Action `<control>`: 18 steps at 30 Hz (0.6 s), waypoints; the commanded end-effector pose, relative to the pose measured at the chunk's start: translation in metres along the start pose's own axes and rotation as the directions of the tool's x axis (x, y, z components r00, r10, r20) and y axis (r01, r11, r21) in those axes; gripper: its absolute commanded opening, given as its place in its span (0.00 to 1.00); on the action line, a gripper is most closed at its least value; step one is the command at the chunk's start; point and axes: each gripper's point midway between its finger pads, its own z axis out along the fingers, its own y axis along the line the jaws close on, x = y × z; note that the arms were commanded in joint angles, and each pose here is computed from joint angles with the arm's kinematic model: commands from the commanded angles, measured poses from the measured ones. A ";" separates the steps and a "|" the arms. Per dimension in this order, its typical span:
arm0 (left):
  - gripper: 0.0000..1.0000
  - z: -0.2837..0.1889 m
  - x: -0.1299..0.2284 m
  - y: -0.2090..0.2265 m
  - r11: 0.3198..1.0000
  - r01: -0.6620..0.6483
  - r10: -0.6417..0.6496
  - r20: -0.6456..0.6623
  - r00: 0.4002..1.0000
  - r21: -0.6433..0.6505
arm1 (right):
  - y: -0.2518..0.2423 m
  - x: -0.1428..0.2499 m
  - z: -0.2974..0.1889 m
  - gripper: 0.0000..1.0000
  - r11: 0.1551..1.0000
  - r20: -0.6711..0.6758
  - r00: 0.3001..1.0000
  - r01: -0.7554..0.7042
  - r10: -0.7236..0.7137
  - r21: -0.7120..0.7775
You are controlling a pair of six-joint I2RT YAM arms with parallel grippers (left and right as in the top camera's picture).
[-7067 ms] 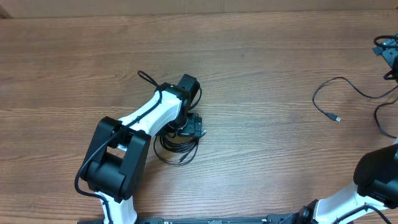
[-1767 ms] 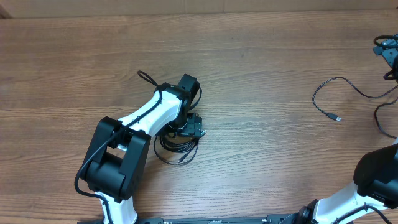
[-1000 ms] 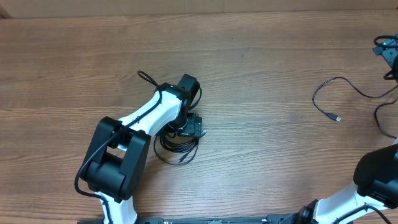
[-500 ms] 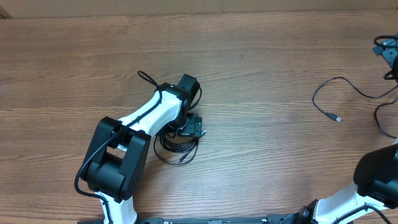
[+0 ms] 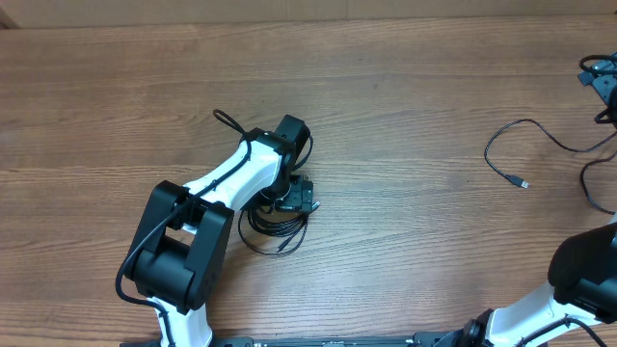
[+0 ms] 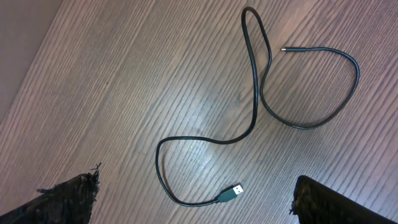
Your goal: Untangle cables
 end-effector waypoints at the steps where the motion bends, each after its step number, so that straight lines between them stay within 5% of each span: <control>1: 0.99 0.042 0.020 0.012 0.998 -0.002 -0.004 -0.096 0.995 -0.064 | 0.002 0.001 0.003 1.00 1.000 -0.005 1.000 -0.001 0.001 0.000; 14: 1.00 0.042 -0.002 0.018 0.994 -0.005 0.005 0.004 1.000 -0.111 | 0.002 0.001 0.003 1.00 1.000 -0.004 1.000 -0.001 0.001 0.000; 16: 0.77 0.042 -0.001 0.020 0.993 -0.004 0.004 0.000 1.000 -0.117 | 0.002 0.001 0.003 1.00 1.000 -0.004 1.000 -0.001 0.001 0.000; 17: 0.31 0.042 0.003 0.018 0.994 -0.005 0.002 -0.020 1.000 -0.105 | 0.002 0.001 0.003 1.00 1.000 -0.004 1.000 -0.001 0.001 0.000; 18: 0.04 0.042 0.004 0.017 0.995 -0.004 0.002 -0.025 1.000 -0.098 | 0.002 0.001 0.003 1.00 1.000 -0.004 1.000 -0.001 0.001 0.000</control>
